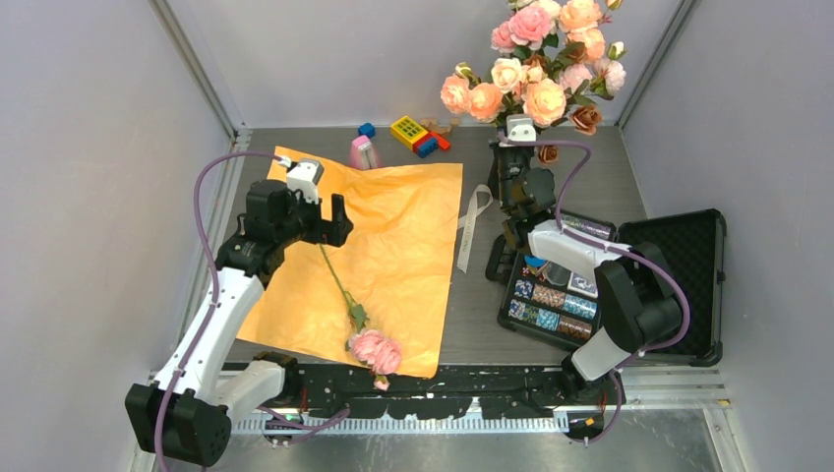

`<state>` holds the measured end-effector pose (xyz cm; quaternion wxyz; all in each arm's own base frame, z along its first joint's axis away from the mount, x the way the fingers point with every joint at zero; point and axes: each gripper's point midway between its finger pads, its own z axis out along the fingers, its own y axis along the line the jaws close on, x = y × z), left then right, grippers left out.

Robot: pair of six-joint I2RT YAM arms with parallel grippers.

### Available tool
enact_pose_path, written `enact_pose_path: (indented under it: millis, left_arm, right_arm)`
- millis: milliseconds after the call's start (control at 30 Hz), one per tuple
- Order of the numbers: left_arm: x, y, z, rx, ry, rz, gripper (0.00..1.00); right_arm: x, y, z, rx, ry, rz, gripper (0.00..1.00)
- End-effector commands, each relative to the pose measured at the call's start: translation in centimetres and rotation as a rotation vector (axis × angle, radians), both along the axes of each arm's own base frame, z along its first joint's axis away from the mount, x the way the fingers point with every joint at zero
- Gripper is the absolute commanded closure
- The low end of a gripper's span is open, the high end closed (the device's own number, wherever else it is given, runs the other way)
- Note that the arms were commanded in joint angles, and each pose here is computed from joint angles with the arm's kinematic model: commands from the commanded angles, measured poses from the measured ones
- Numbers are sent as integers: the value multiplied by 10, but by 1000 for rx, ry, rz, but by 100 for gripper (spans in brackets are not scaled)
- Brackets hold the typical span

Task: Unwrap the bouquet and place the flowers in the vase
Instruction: Insert the fake flower into the vase.

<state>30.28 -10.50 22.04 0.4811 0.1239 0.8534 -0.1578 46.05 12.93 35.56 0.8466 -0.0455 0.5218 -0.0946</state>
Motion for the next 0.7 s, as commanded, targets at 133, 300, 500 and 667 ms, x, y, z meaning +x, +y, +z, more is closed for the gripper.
enact_pose_path:
  millis: [133,300,500,667]
  left_arm:
    - [1,-2,15,-16,-64,-14,0]
    - [1,-2,17,-17,-68,-13,0]
    - [0,-2,18,-20,-72,-13,0]
    - [0,-1,18,-19,-74,-12,0]
  right_arm:
    - [-6,-6,3,76,9,13,82]
    - [-12,-7,3,88,19,27,64]
    - [-21,-8,3,100,35,48,54]
    - [-29,-10,-2,112,64,58,38]
